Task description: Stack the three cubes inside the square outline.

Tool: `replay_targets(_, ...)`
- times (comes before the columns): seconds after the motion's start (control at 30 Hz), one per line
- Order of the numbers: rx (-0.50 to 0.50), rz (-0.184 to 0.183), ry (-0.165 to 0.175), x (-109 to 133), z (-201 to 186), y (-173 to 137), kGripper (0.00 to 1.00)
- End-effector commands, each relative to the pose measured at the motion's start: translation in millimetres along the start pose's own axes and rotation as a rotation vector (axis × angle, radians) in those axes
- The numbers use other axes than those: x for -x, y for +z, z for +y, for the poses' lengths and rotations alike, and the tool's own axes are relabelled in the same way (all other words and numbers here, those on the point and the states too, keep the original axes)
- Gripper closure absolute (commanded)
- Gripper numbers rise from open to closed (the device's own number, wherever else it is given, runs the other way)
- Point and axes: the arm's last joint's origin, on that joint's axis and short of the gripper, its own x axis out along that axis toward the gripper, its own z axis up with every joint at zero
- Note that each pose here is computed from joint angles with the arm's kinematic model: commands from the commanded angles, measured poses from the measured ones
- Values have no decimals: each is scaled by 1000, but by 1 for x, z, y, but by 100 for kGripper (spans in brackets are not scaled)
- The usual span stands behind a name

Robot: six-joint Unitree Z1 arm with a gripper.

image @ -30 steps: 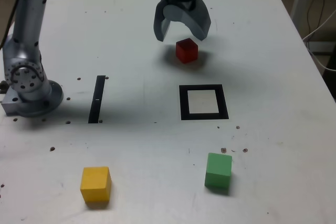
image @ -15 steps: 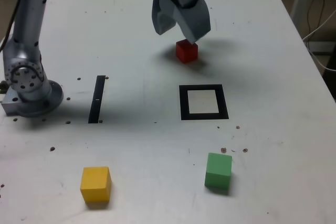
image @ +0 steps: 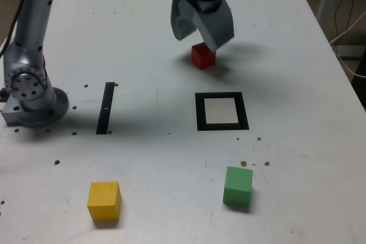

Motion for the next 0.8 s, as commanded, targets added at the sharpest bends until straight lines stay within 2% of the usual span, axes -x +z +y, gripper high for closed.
replay_targets(0.0, -3, 2, -9, -6, 1, 5, 1)
replay_targets(0.23, 1, 10, -19, -13, -2, 15, 5)
replay_targets(0.43, 35, 25, -19, -13, -5, 18, 14)
replay_targets(0.6, 71, 33, -11, -14, -7, 20, 28)
replay_targets(0.77, 93, 23, 9, -14, -7, 22, 45)
